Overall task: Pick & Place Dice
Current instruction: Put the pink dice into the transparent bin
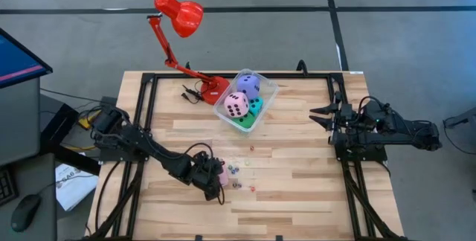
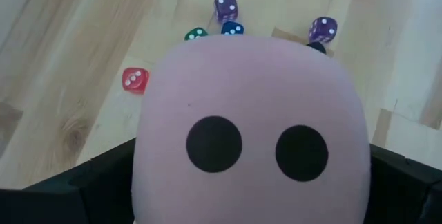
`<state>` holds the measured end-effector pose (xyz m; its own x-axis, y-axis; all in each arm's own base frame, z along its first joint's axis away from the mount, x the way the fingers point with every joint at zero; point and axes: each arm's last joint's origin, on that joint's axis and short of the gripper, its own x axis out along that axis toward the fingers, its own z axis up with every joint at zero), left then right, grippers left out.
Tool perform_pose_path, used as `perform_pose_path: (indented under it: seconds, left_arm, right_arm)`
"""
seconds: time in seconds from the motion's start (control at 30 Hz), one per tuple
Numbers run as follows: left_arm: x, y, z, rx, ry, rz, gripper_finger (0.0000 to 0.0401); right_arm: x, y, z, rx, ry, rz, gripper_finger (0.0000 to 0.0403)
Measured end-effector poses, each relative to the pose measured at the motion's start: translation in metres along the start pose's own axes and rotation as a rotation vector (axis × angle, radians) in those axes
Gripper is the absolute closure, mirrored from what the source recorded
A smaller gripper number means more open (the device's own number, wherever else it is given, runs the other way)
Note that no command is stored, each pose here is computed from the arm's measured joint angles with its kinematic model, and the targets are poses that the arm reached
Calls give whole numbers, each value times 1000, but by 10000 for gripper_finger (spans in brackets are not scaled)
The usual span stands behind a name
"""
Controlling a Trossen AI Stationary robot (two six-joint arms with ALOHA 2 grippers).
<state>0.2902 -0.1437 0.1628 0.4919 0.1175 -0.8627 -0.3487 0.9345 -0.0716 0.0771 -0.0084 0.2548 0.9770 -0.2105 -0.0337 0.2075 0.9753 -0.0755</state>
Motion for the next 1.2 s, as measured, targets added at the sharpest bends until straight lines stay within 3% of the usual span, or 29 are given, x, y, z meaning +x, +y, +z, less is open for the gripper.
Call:
perform_pose_path:
  seconds: [0.33, 0.6, 0.87, 1.2]
  left_arm:
    - [-1, -7, 7, -30, -72, -73, 1]
    - [-1, -7, 7, -30, -71, -72, 4]
    - [-1, -7, 7, -31, -72, -70, 41]
    - [-1, -7, 7, -32, -72, -71, 36]
  right_arm:
    - [0, 0, 0, 0, 0, 0, 305]
    - [0, 0, 0, 3, 0, 0, 305]
    - [0, 0, 0, 3, 0, 0, 305]
    - [0, 0, 0, 15, 0, 0, 305]
